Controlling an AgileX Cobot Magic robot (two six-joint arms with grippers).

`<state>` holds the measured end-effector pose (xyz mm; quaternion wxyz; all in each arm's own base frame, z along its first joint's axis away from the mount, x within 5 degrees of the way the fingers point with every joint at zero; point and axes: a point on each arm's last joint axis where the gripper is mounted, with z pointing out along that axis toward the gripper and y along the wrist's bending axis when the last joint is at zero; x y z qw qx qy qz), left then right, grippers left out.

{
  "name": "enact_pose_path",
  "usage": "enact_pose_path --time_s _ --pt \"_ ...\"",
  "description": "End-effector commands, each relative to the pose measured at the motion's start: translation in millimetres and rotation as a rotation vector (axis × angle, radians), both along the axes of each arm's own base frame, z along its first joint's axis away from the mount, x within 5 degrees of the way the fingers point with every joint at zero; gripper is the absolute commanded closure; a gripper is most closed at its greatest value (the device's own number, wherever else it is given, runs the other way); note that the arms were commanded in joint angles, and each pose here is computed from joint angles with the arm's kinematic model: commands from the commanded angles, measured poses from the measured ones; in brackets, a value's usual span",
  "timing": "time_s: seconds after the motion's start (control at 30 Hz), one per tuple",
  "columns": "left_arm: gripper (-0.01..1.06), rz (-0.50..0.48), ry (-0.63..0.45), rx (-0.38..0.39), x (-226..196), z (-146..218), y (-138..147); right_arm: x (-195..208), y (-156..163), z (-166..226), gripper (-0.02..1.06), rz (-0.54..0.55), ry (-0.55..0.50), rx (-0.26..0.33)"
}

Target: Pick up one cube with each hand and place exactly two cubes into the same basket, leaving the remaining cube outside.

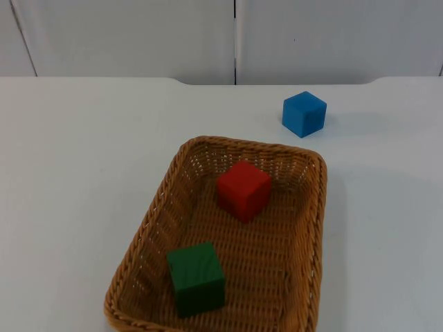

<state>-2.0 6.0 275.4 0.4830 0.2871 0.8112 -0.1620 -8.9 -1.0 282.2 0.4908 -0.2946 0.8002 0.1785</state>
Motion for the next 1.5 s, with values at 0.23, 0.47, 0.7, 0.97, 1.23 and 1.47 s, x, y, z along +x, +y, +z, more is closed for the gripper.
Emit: enact_pose_path --time_s 0.23,0.47,0.7,0.97,1.23,1.47 --pt "0.0 -0.008 -0.005 -0.008 0.0 -0.5 -0.6 0.0 1.3 -2.0 -0.01 -0.125 0.003 -0.001" --pt "0.0 -0.008 -0.005 -0.008 0.0 -0.5 -0.6 0.1 2.3 -2.0 -0.01 -0.249 0.003 -0.001" --pt "0.0 -0.008 -0.005 -0.008 0.0 -0.5 -0.6 0.4 3.6 -2.0 -0.01 -0.389 0.003 -0.001" --pt "0.0 -0.008 -0.005 -0.008 0.0 -0.5 -0.6 0.7 4.5 -2.0 -0.01 -0.503 0.003 -0.001" --pt "0.0 0.099 -0.005 -0.008 -0.6 -0.5 -0.9 1.0 4.8 -1.8 -0.01 -0.545 0.001 0.0" --pt "0.0 0.264 -0.006 -0.007 -1.4 -0.5 -1.4 1.0 5.0 -1.8 -0.01 -0.543 0.002 0.001"
